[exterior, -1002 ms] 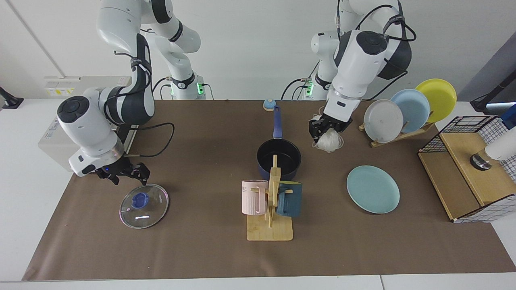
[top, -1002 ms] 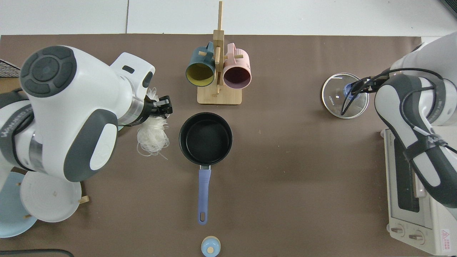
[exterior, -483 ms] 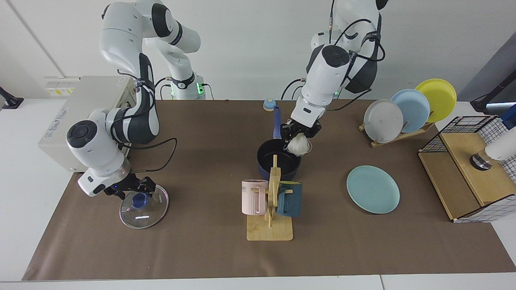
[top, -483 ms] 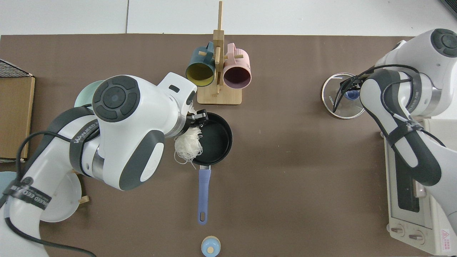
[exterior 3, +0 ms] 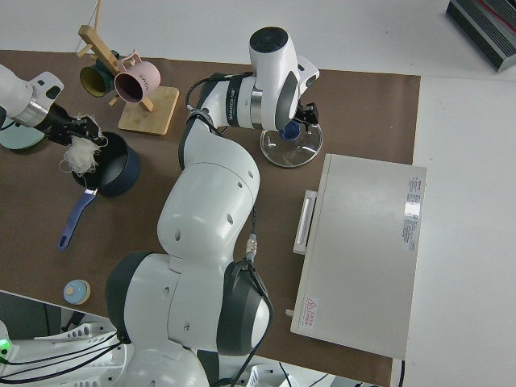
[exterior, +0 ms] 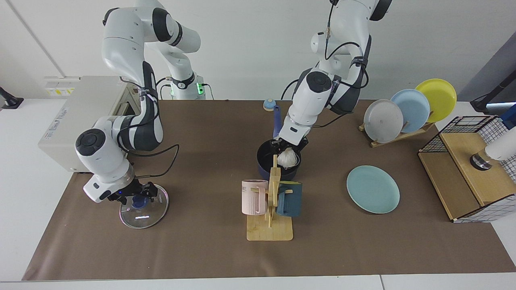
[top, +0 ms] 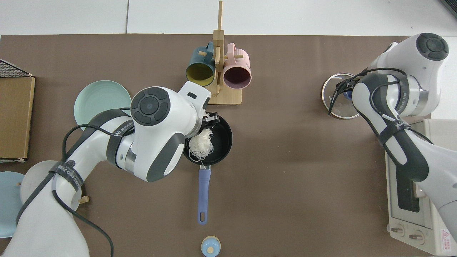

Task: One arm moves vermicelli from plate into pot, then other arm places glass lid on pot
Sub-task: 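Lower the vermicelli into the black saucepan and open the left gripper, then withdraw the left gripper to rest while the right gripper carries the lid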

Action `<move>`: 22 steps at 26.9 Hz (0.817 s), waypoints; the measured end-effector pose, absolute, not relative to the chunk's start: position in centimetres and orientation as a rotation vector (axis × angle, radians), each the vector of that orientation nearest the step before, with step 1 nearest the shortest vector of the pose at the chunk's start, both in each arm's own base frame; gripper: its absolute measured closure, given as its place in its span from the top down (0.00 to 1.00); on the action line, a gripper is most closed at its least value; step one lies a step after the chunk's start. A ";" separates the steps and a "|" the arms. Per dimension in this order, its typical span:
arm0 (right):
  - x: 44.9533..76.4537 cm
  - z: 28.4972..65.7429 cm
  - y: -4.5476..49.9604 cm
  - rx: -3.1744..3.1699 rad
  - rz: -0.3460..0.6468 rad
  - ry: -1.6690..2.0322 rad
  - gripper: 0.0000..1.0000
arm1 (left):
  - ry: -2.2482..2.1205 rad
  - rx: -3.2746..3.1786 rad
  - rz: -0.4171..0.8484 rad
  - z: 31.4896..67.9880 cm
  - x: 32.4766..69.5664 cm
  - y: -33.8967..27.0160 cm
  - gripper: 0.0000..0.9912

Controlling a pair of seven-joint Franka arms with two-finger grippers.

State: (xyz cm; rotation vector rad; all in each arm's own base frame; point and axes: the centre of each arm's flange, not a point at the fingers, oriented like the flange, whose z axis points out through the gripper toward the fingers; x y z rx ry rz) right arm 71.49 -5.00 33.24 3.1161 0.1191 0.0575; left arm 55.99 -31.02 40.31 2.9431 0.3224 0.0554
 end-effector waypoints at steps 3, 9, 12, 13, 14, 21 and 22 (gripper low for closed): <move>71.5 33.0 -4.9 3.113 0.056 0.124 0.99 | 0.343 2.968 0.075 38.6 56.0 -31.7 0.44; 71.7 32.3 -5.1 3.113 0.063 0.120 0.99 | 0.338 2.980 0.054 36.1 55.9 -32.4 0.44; 71.7 31.9 -5.2 3.114 0.056 0.119 0.99 | 0.327 2.977 0.071 35.2 55.5 -32.7 0.43; 71.6 31.7 -5.1 3.114 0.053 0.119 0.99 | 0.327 2.975 0.075 35.1 55.4 -32.7 0.43; 71.6 31.6 -5.1 3.114 0.050 0.119 0.99 | 0.325 2.974 0.077 34.9 55.3 -32.7 0.43; 71.5 30.4 -5.1 3.118 0.033 0.117 0.94 | 0.309 2.989 0.098 34.6 55.3 -32.5 0.46; 71.5 30.4 -5.0 3.119 0.034 0.117 0.89 | 0.309 2.990 0.100 34.6 55.3 -32.5 0.50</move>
